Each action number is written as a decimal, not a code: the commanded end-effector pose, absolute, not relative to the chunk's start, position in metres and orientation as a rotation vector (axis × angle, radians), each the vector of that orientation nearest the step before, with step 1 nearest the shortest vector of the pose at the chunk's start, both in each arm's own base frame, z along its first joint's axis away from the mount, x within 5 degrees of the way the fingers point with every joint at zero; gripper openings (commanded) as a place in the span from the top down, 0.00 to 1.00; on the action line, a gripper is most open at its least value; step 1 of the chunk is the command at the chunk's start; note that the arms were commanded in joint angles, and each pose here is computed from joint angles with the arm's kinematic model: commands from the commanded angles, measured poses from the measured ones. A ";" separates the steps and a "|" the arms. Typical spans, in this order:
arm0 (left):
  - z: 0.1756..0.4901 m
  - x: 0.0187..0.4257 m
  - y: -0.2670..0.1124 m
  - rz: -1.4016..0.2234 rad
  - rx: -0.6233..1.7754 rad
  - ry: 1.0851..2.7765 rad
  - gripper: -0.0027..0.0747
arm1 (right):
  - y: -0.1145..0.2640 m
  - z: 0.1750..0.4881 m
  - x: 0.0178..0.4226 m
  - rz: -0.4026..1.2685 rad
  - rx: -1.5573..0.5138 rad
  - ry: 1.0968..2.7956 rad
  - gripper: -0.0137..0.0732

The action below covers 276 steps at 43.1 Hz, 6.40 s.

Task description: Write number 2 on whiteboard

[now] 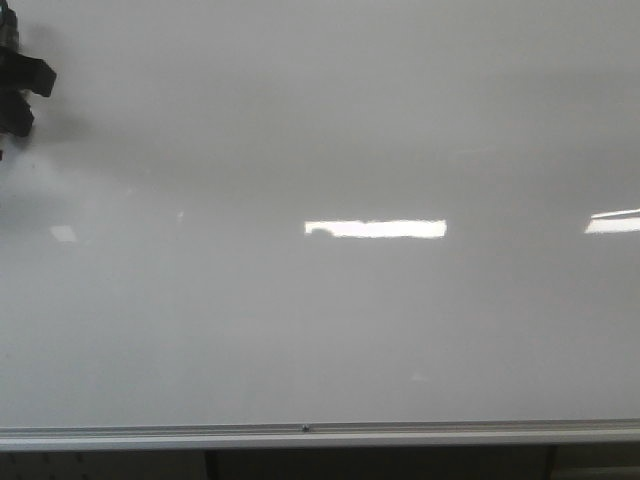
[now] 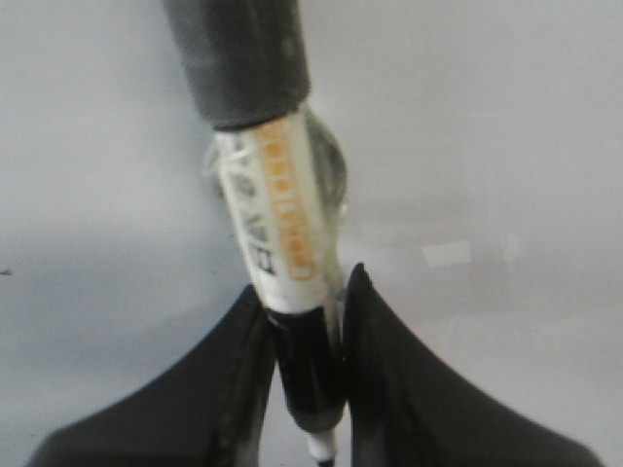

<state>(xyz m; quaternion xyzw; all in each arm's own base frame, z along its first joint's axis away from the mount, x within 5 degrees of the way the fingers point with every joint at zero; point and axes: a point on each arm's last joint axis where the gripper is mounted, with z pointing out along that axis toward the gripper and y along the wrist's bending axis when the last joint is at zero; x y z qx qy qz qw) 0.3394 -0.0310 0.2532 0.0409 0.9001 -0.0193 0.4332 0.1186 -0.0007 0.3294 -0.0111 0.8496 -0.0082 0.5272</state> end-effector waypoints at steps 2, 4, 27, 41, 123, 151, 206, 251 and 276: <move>0.281 0.342 -0.034 -0.060 0.104 2.103 0.88 | -0.002 0.344 0.122 -0.044 -0.033 1.941 0.18; 0.282 0.342 -0.034 -0.059 0.104 2.113 0.90 | -0.002 0.345 0.122 -0.044 -0.033 1.932 0.18; 0.356 0.255 -0.056 -0.055 0.670 2.394 0.99 | 0.013 0.363 0.122 0.113 -0.167 2.117 0.18; 0.368 0.209 -0.110 -0.217 1.200 2.221 0.99 | 0.058 0.365 0.144 0.353 -0.704 2.112 0.18; 0.372 0.140 -0.187 -0.367 1.682 1.879 0.33 | 0.192 0.387 0.151 0.583 -1.603 1.690 0.84; 0.381 0.150 -0.095 -0.378 1.004 2.109 0.33 | 0.089 0.386 0.176 0.338 -0.755 2.103 0.84; 0.371 0.155 -0.091 -0.362 0.955 2.124 0.33 | 0.104 0.302 0.275 0.101 -0.420 1.760 0.84; 0.371 0.155 -0.091 -0.362 0.955 2.124 0.33 | 0.062 0.251 0.295 0.060 -0.374 2.116 0.84; 0.373 0.158 -0.096 -0.330 1.076 2.073 0.33 | 0.085 0.310 0.222 0.244 -0.734 2.159 0.84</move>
